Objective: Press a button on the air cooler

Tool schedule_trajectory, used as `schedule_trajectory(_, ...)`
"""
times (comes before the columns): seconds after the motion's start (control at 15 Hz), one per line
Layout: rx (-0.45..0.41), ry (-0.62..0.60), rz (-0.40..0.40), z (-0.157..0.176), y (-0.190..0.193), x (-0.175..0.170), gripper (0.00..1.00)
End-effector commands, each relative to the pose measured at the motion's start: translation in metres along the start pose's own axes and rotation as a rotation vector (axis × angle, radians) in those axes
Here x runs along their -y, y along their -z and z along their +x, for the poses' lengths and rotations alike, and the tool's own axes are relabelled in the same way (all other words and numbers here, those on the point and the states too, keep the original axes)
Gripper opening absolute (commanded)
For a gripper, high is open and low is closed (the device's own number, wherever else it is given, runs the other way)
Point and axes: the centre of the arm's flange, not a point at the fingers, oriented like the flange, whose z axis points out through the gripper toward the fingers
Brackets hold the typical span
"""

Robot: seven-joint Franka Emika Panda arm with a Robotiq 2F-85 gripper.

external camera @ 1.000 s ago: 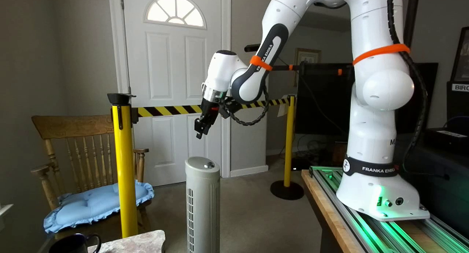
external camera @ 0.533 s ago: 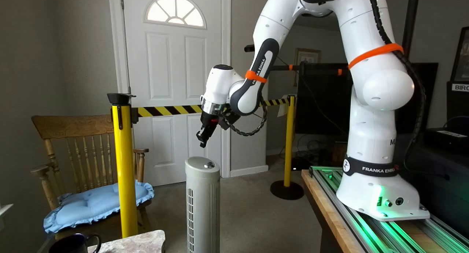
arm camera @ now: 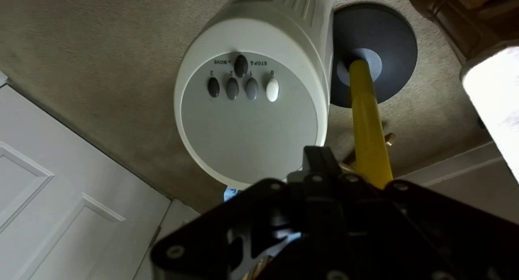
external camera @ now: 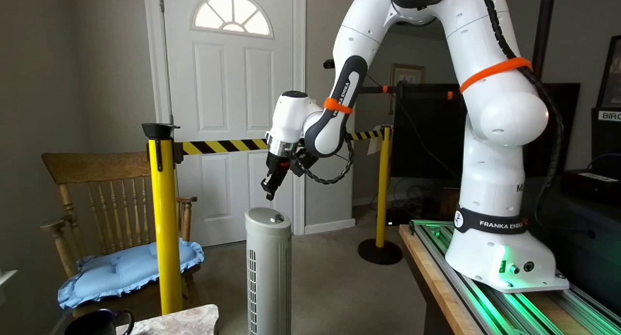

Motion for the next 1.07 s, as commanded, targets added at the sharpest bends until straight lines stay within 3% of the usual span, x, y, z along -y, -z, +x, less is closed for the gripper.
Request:
schedule_trajectory(0.0,0.002,0.014,0.011,-0.006,-0.021,-0.008,0.00)
schedule_trajectory(1.0,0.002,0.002,0.014,-0.022,-0.081,-0.027,0.00)
